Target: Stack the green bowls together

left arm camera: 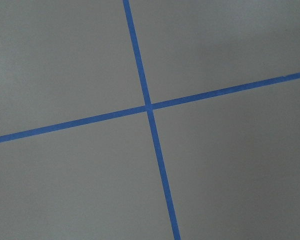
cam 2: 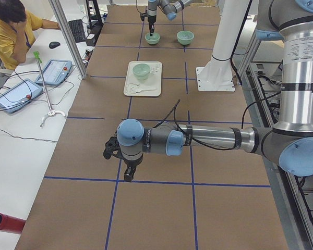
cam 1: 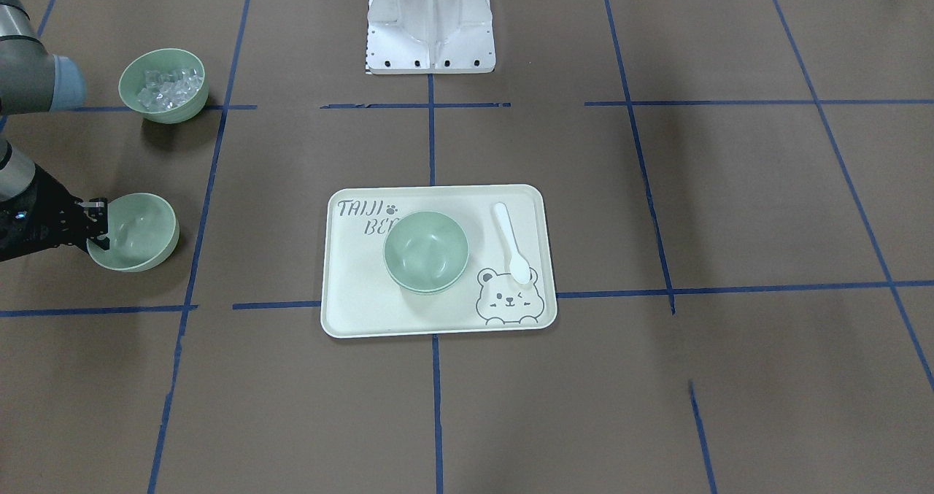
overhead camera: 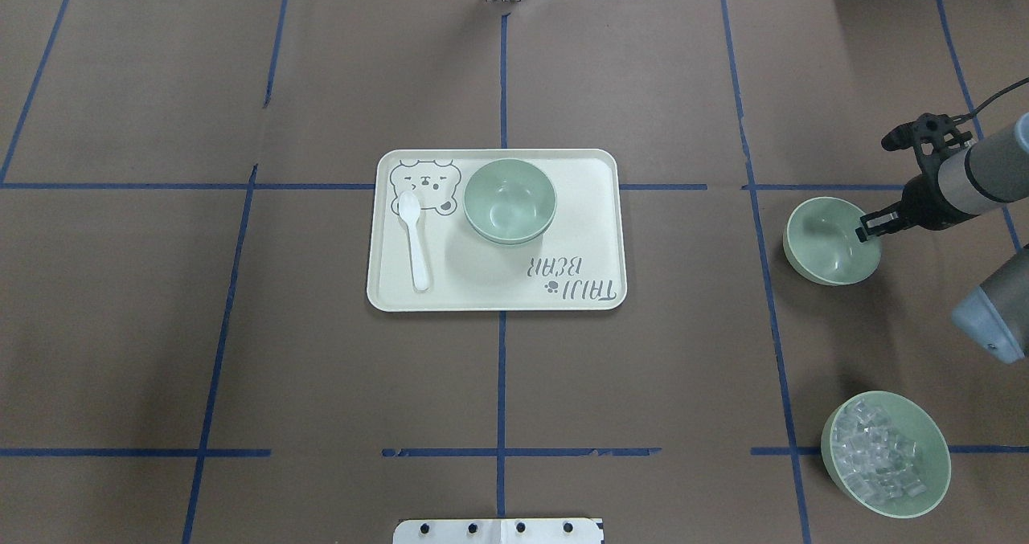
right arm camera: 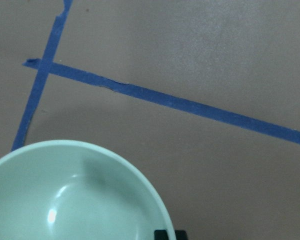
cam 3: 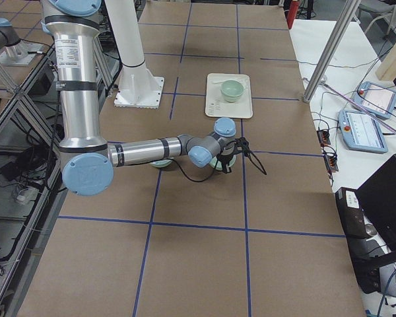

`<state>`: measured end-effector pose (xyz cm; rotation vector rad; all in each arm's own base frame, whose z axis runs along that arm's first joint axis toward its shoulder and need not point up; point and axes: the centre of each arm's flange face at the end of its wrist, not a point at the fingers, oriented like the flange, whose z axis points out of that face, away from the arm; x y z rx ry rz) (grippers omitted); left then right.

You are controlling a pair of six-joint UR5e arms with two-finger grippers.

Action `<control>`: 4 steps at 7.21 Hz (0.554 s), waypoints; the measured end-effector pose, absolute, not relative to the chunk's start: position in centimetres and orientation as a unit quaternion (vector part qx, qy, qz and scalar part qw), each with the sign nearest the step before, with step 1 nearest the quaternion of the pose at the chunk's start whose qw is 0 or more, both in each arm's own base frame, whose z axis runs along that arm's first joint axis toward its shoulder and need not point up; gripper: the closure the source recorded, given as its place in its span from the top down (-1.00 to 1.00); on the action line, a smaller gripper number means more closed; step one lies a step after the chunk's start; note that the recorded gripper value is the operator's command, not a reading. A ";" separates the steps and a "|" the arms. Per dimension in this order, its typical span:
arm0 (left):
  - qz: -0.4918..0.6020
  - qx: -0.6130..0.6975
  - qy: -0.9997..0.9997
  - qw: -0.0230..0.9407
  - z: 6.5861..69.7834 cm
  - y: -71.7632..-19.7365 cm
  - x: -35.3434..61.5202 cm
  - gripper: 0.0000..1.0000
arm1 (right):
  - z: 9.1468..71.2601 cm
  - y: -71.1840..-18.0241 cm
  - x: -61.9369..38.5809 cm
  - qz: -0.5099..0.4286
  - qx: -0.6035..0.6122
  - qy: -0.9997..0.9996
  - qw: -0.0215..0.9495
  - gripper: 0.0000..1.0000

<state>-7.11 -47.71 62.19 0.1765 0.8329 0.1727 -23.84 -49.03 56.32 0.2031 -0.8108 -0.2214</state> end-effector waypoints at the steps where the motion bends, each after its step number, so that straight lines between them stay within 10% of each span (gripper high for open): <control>1: 0.084 0.086 0.404 0.907 62.2 -47.7 -7.1 1.00 | 55.7 -49.2 -24.0 -0.109 0.101 -0.397 0.906 -1.00; 4: 0.076 0.069 0.404 0.909 63.6 -47.2 -7.1 1.00 | 46.6 -52.7 -26.9 -0.068 0.095 -0.419 0.900 -1.00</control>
